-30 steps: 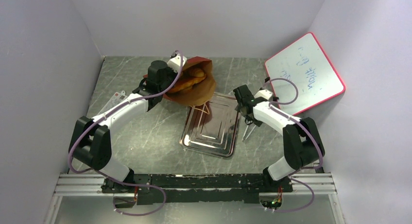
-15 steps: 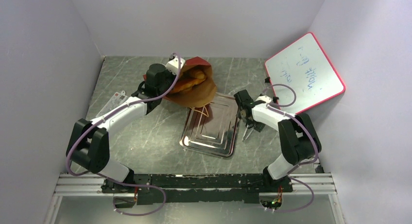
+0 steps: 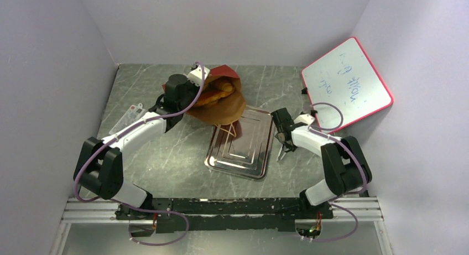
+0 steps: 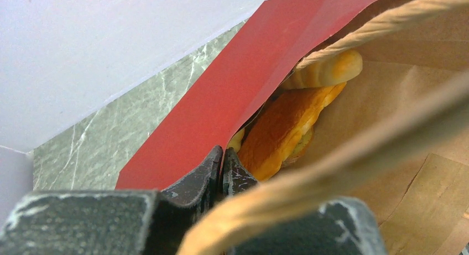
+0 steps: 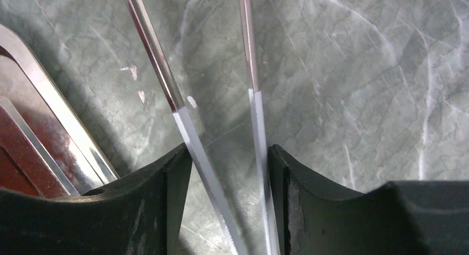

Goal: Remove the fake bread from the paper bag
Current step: Pick up the clamp at the center of the board.

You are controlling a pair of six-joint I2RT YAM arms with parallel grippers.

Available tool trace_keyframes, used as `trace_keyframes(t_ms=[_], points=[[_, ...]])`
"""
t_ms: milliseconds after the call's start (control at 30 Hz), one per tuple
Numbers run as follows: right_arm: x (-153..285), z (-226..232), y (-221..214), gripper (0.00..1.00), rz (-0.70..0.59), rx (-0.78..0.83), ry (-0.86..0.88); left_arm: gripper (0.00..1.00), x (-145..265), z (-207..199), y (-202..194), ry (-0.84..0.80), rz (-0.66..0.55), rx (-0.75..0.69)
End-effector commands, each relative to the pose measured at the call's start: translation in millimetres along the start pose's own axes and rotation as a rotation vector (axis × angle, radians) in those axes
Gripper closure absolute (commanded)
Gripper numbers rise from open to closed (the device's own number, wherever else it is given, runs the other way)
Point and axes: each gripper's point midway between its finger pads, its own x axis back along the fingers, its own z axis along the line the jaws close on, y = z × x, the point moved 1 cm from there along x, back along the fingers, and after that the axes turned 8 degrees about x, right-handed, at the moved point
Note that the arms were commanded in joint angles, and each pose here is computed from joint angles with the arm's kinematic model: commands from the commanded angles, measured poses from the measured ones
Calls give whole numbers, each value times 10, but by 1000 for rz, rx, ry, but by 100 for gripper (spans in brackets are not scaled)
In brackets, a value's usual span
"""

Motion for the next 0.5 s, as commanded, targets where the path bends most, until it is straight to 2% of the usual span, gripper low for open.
trace_keyframes(t_ms=[0,33,100,467], points=[[28,-69,-102,46,12,-22,20,93,59,141,302,51,-93,21],[62,-49,-79,50,0,-21,37,93,54,138,299,49,-92,21],[110,-37,-47,51,-19,-16,46,93,51,138,297,49,-90,20],[614,174,88,51,-156,79,99,93,35,172,356,62,-89,1]])
